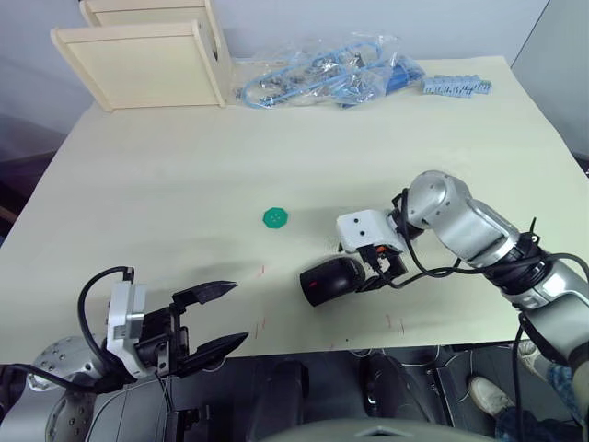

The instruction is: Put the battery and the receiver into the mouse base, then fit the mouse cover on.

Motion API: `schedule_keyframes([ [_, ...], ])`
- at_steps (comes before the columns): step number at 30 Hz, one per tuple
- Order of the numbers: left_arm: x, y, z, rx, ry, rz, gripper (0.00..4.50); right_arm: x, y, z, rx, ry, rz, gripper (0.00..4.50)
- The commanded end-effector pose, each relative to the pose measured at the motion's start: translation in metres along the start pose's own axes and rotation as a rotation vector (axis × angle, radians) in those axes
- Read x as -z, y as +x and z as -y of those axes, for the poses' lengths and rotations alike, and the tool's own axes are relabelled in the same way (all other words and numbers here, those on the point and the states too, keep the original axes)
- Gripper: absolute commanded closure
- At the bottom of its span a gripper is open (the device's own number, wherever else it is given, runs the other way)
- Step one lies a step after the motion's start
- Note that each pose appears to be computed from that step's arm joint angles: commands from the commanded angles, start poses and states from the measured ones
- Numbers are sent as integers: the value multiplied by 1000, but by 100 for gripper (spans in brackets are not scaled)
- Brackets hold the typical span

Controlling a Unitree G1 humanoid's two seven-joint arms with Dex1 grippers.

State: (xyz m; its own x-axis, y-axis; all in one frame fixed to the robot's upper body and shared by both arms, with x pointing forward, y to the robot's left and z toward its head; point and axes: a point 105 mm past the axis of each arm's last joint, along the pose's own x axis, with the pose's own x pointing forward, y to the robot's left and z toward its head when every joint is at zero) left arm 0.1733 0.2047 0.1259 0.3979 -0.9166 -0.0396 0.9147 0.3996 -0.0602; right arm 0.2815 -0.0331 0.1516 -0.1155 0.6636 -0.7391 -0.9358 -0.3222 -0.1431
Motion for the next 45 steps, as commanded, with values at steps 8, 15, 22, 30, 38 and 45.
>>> schedule_keyframes([
  [8,-7,0,4,14,28,3,0,-38,7,-13,11,-6,204,163],
  [15,-8,0,3,13,31,-2,0,-38,32,-16,17,13,165,190],
  [22,-9,0,3,10,32,-2,0,-39,40,-15,21,12,160,238],
  [30,-9,-2,4,0,35,-5,0,-36,48,-7,42,21,152,238],
  [38,-8,-5,3,-19,53,-6,0,-27,51,-4,40,33,144,238],
  [45,-4,-8,4,-30,51,-9,0,-12,60,-5,28,65,124,238],
])
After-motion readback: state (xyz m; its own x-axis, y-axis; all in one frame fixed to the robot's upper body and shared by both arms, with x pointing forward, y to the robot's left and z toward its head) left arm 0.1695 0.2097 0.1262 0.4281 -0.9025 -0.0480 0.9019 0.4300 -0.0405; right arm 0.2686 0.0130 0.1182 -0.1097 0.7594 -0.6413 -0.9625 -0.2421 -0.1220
